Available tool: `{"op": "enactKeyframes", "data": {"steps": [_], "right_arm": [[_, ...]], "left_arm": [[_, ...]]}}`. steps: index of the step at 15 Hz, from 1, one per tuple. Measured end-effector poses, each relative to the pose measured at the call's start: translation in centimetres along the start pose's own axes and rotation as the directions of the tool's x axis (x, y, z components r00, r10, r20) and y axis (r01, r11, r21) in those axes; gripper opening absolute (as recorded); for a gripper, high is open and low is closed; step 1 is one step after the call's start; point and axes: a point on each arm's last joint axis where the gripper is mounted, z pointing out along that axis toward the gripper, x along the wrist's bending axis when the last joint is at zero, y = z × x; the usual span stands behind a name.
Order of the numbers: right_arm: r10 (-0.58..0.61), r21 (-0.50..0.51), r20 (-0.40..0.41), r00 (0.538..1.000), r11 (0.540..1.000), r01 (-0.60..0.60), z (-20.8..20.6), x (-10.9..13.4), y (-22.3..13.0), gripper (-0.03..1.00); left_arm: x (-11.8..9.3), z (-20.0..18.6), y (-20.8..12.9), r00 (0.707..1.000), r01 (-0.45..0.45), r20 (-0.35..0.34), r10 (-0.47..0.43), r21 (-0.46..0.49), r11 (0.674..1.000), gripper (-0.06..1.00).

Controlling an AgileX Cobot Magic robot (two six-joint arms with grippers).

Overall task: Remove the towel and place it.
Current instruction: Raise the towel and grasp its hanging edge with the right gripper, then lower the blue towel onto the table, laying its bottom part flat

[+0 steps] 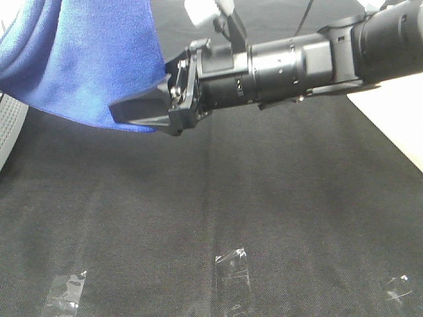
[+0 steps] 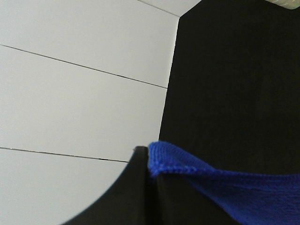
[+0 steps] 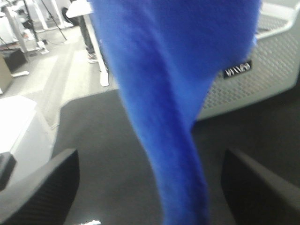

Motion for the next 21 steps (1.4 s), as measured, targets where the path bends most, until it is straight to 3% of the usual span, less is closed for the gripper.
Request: {"op": "enactKeyframes", "data": {"steps": [3,6,11,12,14,21], "right_arm": [[0.002,0.037,0.065,0.998,0.999,-0.004,0.0,-0.6,-0.4,0.78],[0.024,0.064,0.072,0.997,0.998,-0.028,0.6,-1.1,-1.6,0.72],[0.028,0.068,0.069,0.997,0.997,-0.033,0.7,-1.2,-1.8,0.17],[0.028,0.068,0.069,0.997,0.997,-0.033,0.7,-1.2,-1.8,0.17],[0.031,0.067,0.068,0.997,0.997,-0.036,0.7,-1.1,-1.8,0.01],[0.127,0.054,0.059,0.99,0.99,-0.13,0.7,-1.0,-1.7,0.0]], "left_arm": [[0.0,-0.1,0.0,1.0,0.0,-0.002,0.0,-0.001,1.0,0.0],[0.1,-0.1,0.0,1.0,0.001,-0.002,-0.001,0.0,1.0,0.0],[0.1,-0.1,0.0,1.0,0.001,-0.002,-0.001,0.0,1.0,0.0],[0.1,-0.1,0.0,1.0,0.001,-0.002,-0.001,0.0,1.0,0.0],[0.1,-0.1,0.0,1.0,0.001,-0.002,-0.001,0.0,1.0,0.0],[0.1,-0.1,0.0,1.0,0.001,-0.002,-0.001,0.0,1.0,0.0]]}}
